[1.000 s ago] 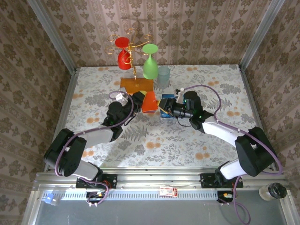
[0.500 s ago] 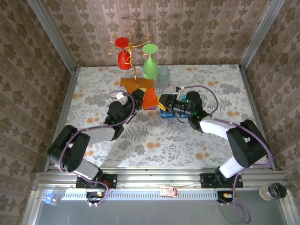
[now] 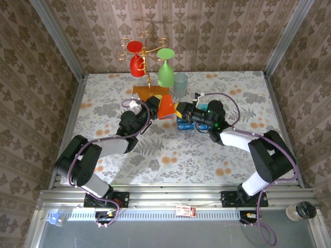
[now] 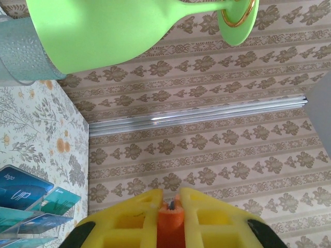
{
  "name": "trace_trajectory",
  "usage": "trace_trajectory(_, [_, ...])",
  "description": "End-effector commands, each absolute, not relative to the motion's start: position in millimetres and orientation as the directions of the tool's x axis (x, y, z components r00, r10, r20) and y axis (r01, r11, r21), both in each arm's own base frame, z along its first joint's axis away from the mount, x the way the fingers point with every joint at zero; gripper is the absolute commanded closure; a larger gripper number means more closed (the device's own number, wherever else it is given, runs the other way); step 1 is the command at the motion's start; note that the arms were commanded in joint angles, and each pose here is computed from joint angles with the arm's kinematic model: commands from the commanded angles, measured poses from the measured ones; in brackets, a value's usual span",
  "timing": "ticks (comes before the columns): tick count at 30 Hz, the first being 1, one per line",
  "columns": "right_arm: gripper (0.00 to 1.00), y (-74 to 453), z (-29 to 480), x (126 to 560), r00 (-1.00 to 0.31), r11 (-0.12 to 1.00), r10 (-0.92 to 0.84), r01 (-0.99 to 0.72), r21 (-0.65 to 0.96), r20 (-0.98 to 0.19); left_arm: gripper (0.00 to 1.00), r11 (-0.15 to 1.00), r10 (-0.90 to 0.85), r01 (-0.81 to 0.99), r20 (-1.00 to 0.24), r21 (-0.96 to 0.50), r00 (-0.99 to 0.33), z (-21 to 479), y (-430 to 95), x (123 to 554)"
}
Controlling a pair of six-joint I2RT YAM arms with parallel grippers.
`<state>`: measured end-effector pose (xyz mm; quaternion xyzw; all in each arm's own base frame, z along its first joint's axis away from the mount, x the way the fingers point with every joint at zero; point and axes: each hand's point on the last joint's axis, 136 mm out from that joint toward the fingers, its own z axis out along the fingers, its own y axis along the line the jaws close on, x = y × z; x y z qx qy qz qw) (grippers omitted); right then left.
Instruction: Put the credit cards into the card holder
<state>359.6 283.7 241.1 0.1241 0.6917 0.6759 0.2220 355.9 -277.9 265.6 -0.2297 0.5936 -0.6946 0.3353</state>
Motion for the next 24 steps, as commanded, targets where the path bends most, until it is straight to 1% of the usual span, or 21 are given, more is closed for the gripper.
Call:
trace_trajectory(1, [0.83, 297, 259, 346, -0.902, 0.005, 0.392, -0.191, 0.982, -0.178, 1.00, -0.135, -0.716, 0.248, -0.078, -0.959, -0.693, 292, -290, 350])
trace_trajectory(2, [0.82, 298, 259, 347, -0.903, 0.003, 0.392, -0.191, 0.982, -0.177, 1.00, -0.135, -0.715, 0.247, -0.079, -0.960, -0.695, 292, -290, 350])
trace_trajectory(3, [0.85, 298, 259, 346, -0.904, 0.001, 0.390, -0.191, 0.982, -0.176, 1.00, -0.134, -0.715, 0.248, -0.080, -0.959, -0.695, 292, -290, 350])
trace_trajectory(4, [0.93, 298, 261, 346, -0.904, -0.004, 0.389, -0.194, 0.981, -0.177, 1.00, -0.134, -0.714, 0.248, -0.080, -0.960, -0.696, 291, -291, 349])
trace_trajectory(5, [0.98, 298, 261, 346, -0.904, -0.007, 0.389, -0.195, 0.981, -0.177, 1.00, -0.132, -0.713, 0.247, -0.081, -0.960, -0.697, 290, -291, 349])
trace_trajectory(6, [1.00, 298, 260, 345, -0.905, -0.007, 0.388, -0.191, 0.982, -0.173, 1.00, -0.130, -0.713, 0.246, -0.082, -0.961, -0.696, 290, -291, 349])
trace_trajectory(9, [1.00, 297, 258, 344, -0.906, -0.007, 0.387, -0.189, 0.982, -0.172, 0.99, -0.119, -0.712, 0.243, -0.087, -0.963, -0.697, 286, -291, 348])
trace_trajectory(12, [1.00, 295, 251, 343, -0.903, 0.008, 0.394, -0.180, 0.984, -0.169, 0.82, -0.085, -0.709, 0.253, -0.120, -0.964, -0.695, 282, -289, 346])
trace_trajectory(13, [1.00, 293, 249, 342, -0.902, 0.014, 0.396, -0.180, 0.984, -0.170, 0.75, -0.066, -0.709, 0.255, -0.134, -0.965, -0.692, 280, -288, 345])
trace_trajectory(15, [1.00, 290, 244, 342, -0.899, 0.027, 0.403, -0.173, 0.985, -0.169, 0.63, -0.019, -0.708, 0.257, -0.168, -0.966, -0.685, 275, -283, 344])
trace_trajectory(22, [1.00, 280, 226, 339, -0.892, 0.082, 0.416, -0.156, 0.984, -0.175, 0.47, 0.152, -0.708, 0.230, -0.268, -0.961, -0.653, 249, -250, 338])
trace_trajectory(24, [1.00, 279, 221, 338, -0.893, 0.090, 0.417, -0.148, 0.985, -0.173, 0.45, 0.210, -0.697, 0.217, -0.302, -0.953, -0.651, 241, -242, 335])
